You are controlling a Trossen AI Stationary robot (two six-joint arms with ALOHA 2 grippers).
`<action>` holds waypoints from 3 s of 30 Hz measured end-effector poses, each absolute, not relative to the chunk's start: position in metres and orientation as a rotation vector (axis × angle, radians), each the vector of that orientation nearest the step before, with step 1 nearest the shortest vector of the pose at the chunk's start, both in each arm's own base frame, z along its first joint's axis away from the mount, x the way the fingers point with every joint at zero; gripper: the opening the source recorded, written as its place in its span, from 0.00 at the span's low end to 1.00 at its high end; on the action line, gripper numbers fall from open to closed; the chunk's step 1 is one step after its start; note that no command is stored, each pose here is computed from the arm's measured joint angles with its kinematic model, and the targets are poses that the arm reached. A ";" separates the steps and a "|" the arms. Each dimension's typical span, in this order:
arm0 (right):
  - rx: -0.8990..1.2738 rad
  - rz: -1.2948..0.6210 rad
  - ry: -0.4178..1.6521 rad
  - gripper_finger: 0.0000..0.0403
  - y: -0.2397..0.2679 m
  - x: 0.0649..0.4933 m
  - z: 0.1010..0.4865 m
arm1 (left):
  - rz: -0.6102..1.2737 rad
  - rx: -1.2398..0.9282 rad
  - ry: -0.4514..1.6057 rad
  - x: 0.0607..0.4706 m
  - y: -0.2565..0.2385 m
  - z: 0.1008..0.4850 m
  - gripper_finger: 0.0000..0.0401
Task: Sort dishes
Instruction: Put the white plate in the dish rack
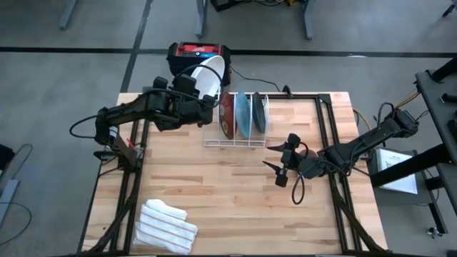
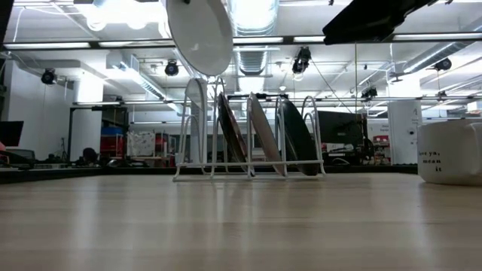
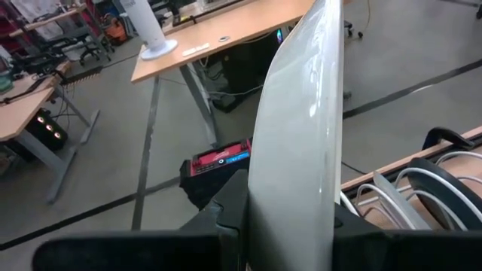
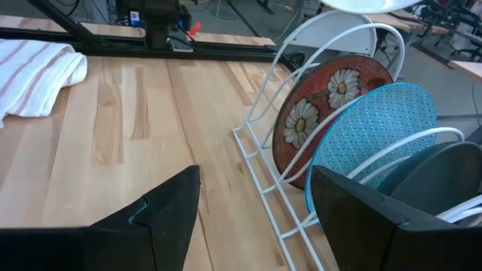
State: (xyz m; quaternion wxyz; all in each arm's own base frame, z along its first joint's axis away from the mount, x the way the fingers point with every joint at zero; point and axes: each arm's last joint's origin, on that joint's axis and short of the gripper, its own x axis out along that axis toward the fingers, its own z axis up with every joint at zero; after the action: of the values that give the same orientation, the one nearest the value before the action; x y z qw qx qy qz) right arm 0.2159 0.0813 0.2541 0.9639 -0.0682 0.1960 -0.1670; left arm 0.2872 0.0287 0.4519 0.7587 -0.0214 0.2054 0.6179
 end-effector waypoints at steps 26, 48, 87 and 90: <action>-0.135 -0.339 0.400 0.63 0.081 0.215 0.252 | 1.410 -0.101 0.399 0.294 0.030 0.429 0.11; -0.122 -0.341 0.398 0.61 0.081 0.215 0.252 | 1.451 -0.132 0.355 0.298 0.030 0.413 0.11; -0.113 -0.343 0.394 0.60 0.081 0.216 0.253 | 1.503 -0.080 0.297 0.320 0.031 0.392 0.11; -0.113 -0.343 0.394 0.60 0.081 0.216 0.253 | 1.506 -0.088 0.290 0.320 0.031 0.390 0.11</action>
State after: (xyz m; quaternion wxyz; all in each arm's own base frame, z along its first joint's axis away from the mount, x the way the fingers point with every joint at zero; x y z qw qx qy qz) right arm 0.2157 0.0811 0.2525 0.9644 -0.0559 0.1948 -0.1697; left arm 0.3202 0.0314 0.3903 0.7192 -0.0397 0.1313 0.6811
